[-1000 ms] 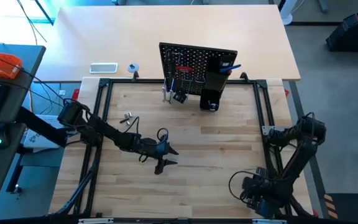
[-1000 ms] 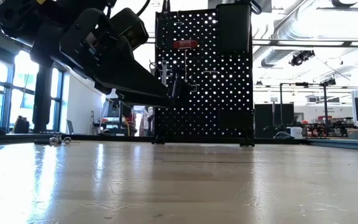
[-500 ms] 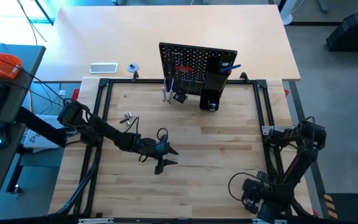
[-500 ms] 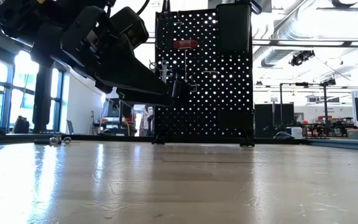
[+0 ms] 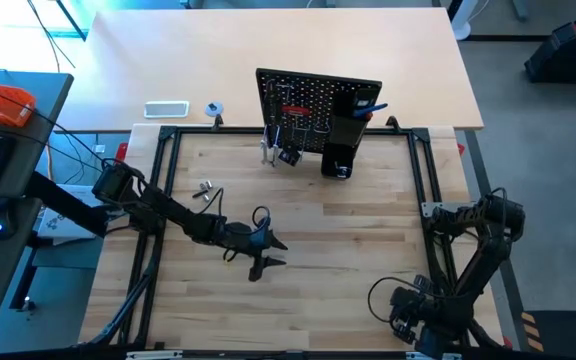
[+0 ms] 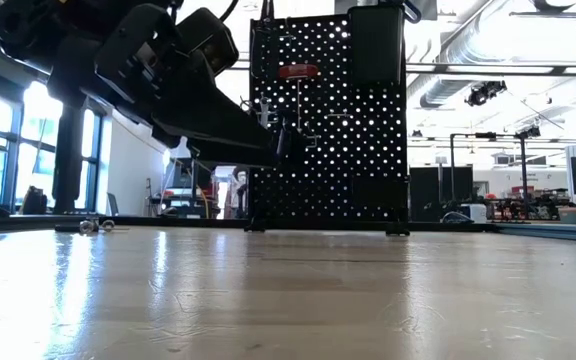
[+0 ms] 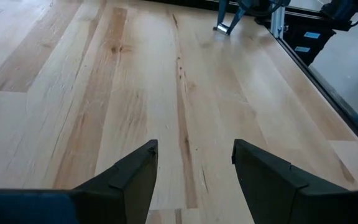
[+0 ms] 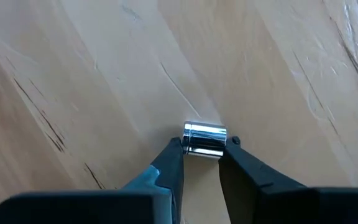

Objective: Hang tools onto peg board
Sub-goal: Put the socket into the bottom black bin on the peg board

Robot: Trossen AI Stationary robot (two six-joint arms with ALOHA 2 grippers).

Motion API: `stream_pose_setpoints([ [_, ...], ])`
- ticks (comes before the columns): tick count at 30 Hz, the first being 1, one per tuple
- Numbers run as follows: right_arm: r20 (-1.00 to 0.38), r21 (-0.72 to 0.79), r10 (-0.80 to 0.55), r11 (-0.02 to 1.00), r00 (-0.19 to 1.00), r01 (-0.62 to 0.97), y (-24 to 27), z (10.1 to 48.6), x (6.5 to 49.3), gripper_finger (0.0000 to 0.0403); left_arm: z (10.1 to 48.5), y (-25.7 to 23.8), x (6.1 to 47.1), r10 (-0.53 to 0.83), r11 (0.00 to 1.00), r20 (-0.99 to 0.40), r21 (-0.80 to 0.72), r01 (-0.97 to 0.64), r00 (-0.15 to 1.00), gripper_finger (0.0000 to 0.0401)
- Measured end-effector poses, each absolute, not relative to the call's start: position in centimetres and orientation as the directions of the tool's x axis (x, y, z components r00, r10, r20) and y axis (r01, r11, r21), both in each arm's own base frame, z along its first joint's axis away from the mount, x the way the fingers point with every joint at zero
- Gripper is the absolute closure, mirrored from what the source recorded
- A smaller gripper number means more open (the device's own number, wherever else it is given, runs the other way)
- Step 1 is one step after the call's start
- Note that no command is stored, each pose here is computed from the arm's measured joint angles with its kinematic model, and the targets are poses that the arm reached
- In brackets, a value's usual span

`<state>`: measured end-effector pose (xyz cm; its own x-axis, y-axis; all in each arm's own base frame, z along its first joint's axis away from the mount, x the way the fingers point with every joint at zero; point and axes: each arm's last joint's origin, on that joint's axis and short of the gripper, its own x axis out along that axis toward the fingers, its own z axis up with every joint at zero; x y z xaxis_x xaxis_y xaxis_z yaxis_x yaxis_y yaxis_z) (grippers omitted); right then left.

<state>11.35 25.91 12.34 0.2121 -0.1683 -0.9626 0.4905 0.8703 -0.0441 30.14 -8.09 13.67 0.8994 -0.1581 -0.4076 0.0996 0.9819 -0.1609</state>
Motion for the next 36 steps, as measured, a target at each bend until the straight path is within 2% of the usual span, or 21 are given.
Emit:
stream_pose_setpoints([
  [10,-0.934,-0.066,-0.226,0.869,0.277,0.49,25.2,12.5,12.1,0.033,14.0,-8.0,30.3,-0.159,0.981,-0.375,-0.166,0.103,0.914,0.02],
  [18,-0.851,-0.149,-0.376,0.843,0.367,0.517,22.8,14.0,13.7,0.033,14.0,-7.6,30.4,-0.146,0.982,-0.373,-0.166,0.089,0.916,0.02],
  [30,-0.671,-0.349,-0.619,0.749,0.408,0.563,16.4,17.5,18.4,0.0329,13.9,-7.5,30.4,-0.141,0.984,-0.381,-0.157,0.087,0.914,0.02],
  [36,-0.629,-0.396,-0.673,0.709,0.39,0.583,12.4,19.1,21.5,0.0329,13.9,-7.4,30.4,-0.134,0.987,-0.381,-0.129,0.091,0.915,0.02],
])
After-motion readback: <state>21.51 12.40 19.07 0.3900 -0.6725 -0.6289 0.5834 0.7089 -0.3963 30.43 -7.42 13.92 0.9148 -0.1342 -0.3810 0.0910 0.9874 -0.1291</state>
